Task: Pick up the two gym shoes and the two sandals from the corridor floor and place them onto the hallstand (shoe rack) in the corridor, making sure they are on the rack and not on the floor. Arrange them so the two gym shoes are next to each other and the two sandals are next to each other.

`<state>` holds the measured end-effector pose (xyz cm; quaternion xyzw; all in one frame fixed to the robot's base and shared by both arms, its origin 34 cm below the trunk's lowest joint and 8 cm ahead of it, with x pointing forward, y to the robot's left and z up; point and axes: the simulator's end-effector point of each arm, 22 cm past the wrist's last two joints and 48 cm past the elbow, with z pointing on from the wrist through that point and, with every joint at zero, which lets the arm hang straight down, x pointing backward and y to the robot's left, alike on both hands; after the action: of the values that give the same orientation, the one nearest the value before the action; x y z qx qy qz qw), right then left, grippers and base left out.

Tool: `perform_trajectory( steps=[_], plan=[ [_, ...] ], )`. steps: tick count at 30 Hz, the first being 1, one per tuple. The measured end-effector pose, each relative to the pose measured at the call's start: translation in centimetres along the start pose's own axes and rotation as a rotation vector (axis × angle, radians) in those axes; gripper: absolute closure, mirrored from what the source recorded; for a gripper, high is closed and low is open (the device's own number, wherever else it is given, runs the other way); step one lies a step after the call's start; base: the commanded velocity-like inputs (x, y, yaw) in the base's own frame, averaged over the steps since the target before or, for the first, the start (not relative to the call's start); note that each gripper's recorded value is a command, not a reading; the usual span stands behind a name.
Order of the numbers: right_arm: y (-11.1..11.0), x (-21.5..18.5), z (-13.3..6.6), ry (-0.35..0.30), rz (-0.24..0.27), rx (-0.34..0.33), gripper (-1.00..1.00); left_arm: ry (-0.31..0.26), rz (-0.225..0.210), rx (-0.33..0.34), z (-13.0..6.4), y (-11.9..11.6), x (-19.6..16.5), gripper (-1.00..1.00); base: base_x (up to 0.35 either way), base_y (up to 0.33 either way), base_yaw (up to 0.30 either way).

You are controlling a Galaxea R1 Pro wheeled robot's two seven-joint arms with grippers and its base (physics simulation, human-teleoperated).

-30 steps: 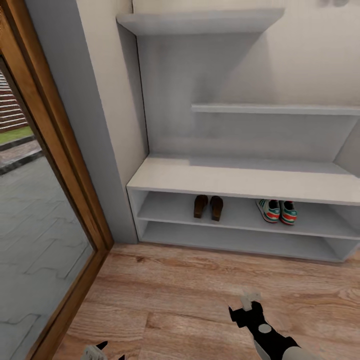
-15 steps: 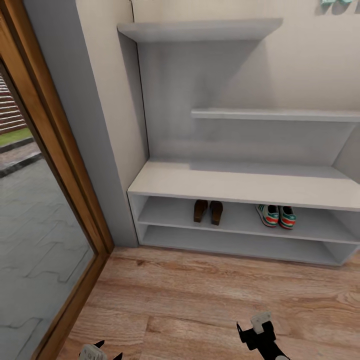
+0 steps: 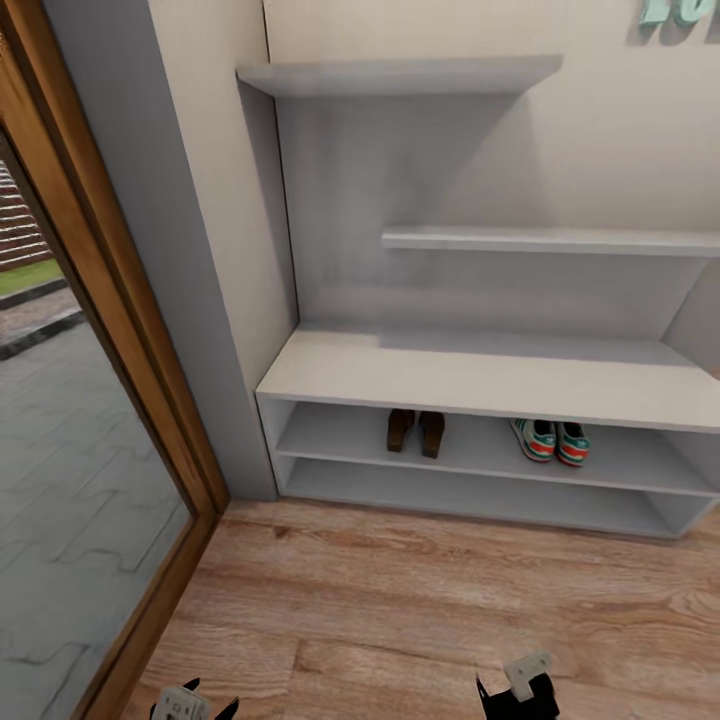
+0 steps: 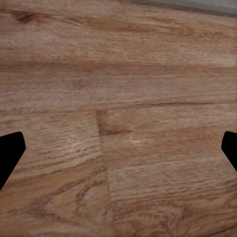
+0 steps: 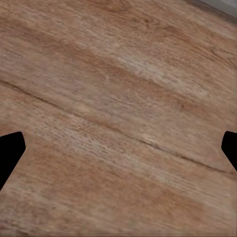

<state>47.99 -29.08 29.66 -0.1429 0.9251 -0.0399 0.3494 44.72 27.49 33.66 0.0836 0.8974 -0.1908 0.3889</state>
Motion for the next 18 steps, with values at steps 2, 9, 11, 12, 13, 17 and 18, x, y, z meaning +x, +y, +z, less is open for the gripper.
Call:
perform_trajectory(
  steps=[2, 9, 11, 12, 13, 17, 18],
  plan=[
    [-0.1, -0.1, -0.4, 0.003, 0.001, 0.0, -1.0, 0.0, 0.0, -0.004, -0.2, 0.0, -0.4, -1.0, 0.0, 0.0, 0.0],
    [-0.2, 0.1, -1.8, 0.022, 0.024, 0.007, -1.0, -0.001, 0.001, -0.034, -0.9, 0.3, -1.7, -1.0, 0.0, 0.0, 0.0],
    [-0.3, 0.2, -2.3, 0.026, 0.035, 0.011, -1.0, -0.001, 0.001, -0.044, -1.2, 0.5, -2.1, -1.0, 0.0, 0.0, 0.0],
    [-0.4, 0.2, -2.5, 0.026, 0.04, 0.013, -1.0, -0.001, 0.001, -0.048, -1.3, 0.5, -2.2, -1.0, 0.0, 0.0, 0.0],
    [-0.4, 0.1, -2.7, 0.023, 0.045, 0.015, -1.0, -0.001, 0.001, -0.053, -1.4, 0.6, -2.4, -1.0, 0.0, 0.0, 0.0],
    [-0.6, -0.5, -3.6, -0.001, 0.063, 0.022, -1.0, -0.004, 0.0, -0.064, -1.8, 0.6, -3.3, -1.0, 0.0, 0.0, 0.0],
    [-0.6, -0.7, -3.8, -0.009, 0.067, 0.023, -1.0, -0.005, -0.001, -0.066, -1.9, 0.6, -3.5, -1.0, 0.0, 0.0, 0.0]
  ],
)
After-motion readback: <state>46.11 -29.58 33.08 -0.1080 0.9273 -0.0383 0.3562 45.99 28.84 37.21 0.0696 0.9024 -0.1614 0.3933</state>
